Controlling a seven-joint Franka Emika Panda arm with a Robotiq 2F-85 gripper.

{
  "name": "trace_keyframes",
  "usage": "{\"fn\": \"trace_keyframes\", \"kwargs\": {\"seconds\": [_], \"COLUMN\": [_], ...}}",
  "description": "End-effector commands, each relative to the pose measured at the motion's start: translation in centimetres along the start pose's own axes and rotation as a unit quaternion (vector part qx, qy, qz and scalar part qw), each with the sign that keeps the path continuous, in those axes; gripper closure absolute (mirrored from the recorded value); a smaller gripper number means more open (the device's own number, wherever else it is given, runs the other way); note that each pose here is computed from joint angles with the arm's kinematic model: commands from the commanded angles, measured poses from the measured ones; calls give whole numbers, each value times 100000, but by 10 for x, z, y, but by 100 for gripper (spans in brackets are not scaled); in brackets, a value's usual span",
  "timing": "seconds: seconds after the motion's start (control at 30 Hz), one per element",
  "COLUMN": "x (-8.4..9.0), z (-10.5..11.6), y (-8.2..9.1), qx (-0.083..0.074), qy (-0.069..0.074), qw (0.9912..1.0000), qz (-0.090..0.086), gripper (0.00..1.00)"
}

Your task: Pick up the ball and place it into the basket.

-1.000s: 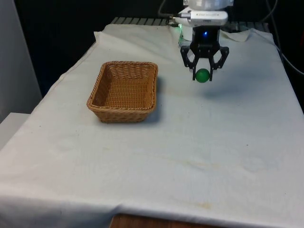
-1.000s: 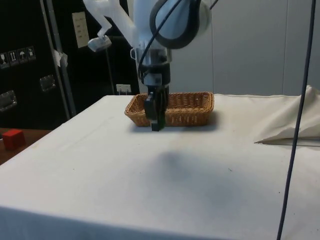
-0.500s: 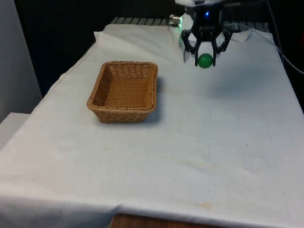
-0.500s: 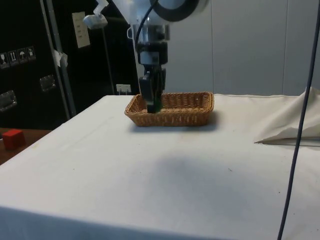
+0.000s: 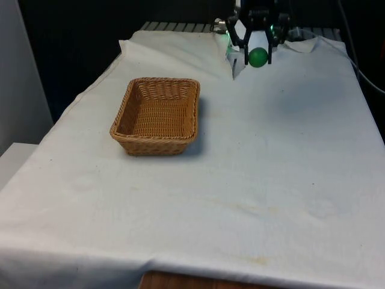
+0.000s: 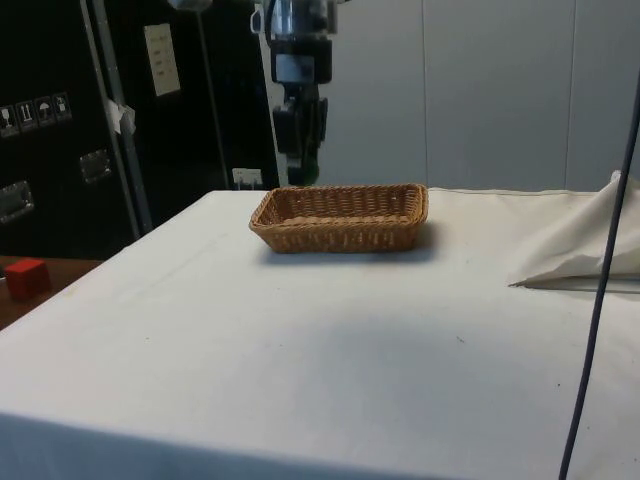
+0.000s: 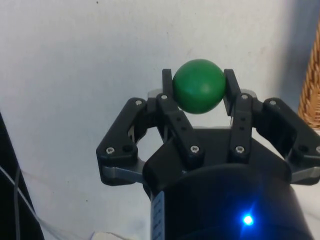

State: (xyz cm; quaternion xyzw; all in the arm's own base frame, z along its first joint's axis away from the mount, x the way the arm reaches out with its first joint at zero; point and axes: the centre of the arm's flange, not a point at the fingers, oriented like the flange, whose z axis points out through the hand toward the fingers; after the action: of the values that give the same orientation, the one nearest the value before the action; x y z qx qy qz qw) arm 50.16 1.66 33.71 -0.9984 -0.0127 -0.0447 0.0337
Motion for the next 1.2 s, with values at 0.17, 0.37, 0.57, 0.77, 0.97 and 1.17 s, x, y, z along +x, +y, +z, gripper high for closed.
{"fn": "trace_keyframes", "kwargs": {"seconds": [0.17, 0.37, 0.57, 0.77, 0.97, 1.17], "x": [8, 18, 30, 38, 46, 50], "z": [-11, -9, 0, 6, 1, 2], "y": [11, 18, 27, 37, 61, 76], "qx": [-108, -242, -913, -1822, -1872, -1951], "qy": [14, 264, 480, 567, 1452, 1712], "qw": [99999, 99996, 99987, 99971, 99957, 99945], "qz": [397, 771, 1249, 1487, 1740, 2080], "gripper": [99, 99, 99, 99, 99, 99]}}
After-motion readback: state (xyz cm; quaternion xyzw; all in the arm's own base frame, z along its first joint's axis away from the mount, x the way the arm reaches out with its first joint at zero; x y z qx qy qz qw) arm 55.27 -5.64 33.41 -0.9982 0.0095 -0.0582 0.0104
